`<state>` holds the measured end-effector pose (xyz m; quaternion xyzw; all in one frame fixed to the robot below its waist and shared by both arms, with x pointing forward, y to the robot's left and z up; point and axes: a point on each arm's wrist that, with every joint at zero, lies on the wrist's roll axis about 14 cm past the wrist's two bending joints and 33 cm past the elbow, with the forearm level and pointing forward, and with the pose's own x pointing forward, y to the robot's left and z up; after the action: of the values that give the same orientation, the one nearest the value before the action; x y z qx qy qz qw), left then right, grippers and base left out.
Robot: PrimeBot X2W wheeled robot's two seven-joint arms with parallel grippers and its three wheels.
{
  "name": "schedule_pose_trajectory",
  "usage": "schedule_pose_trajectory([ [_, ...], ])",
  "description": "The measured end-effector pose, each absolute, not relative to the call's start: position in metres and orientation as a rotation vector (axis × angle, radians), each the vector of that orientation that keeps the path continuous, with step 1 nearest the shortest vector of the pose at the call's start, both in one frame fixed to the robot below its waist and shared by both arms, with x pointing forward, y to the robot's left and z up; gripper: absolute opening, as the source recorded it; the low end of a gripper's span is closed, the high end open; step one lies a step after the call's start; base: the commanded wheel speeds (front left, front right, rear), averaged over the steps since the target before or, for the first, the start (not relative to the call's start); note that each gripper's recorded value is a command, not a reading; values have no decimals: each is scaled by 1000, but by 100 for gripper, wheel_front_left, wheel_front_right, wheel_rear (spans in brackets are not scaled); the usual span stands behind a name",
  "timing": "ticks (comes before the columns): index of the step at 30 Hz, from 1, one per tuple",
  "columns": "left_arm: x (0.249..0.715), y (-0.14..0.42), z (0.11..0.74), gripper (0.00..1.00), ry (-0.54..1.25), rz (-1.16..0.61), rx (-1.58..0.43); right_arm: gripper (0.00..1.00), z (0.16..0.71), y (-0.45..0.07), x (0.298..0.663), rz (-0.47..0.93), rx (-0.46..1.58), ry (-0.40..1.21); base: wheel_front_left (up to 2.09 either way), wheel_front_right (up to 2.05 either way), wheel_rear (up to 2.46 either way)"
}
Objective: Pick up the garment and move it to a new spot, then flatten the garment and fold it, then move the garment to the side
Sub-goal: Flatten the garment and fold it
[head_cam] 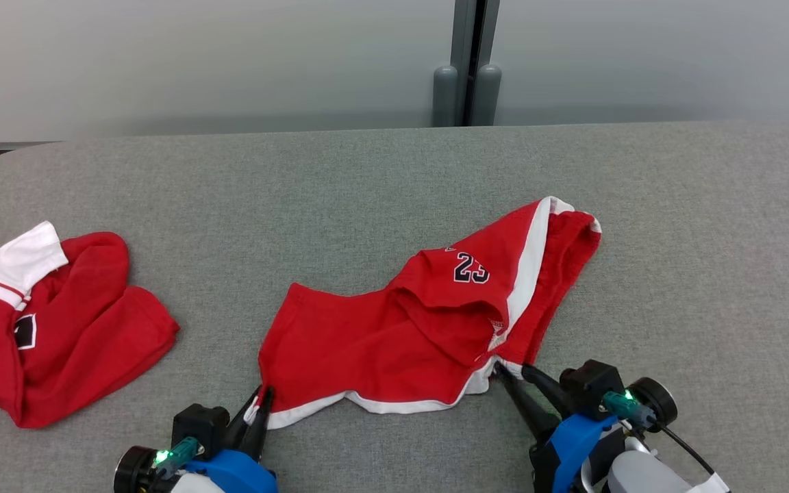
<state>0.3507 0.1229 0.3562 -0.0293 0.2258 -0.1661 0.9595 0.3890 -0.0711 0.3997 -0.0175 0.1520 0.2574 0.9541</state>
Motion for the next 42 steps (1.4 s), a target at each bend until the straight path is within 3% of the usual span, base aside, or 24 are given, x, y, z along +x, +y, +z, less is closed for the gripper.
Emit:
schedule_pose_trajectory([
  [16, 398, 115, 445, 0, 159, -325, -190, 0, 477, -91, 387, 495, -13, 49, 0, 0, 0],
  [22, 437, 109, 497, 0, 20, -361, -188, 0, 518, -92, 404, 505, -27, -75, 0, 0, 0],
  [31, 541, 99, 593, 0, -138, -412, -158, 0, 601, -91, 488, 519, -118, -291, 0, 0, 0],
  [42, 663, 90, 679, 0, -287, -399, -135, 0, 692, -103, 614, 458, -128, -424, 0, 0, 0],
])
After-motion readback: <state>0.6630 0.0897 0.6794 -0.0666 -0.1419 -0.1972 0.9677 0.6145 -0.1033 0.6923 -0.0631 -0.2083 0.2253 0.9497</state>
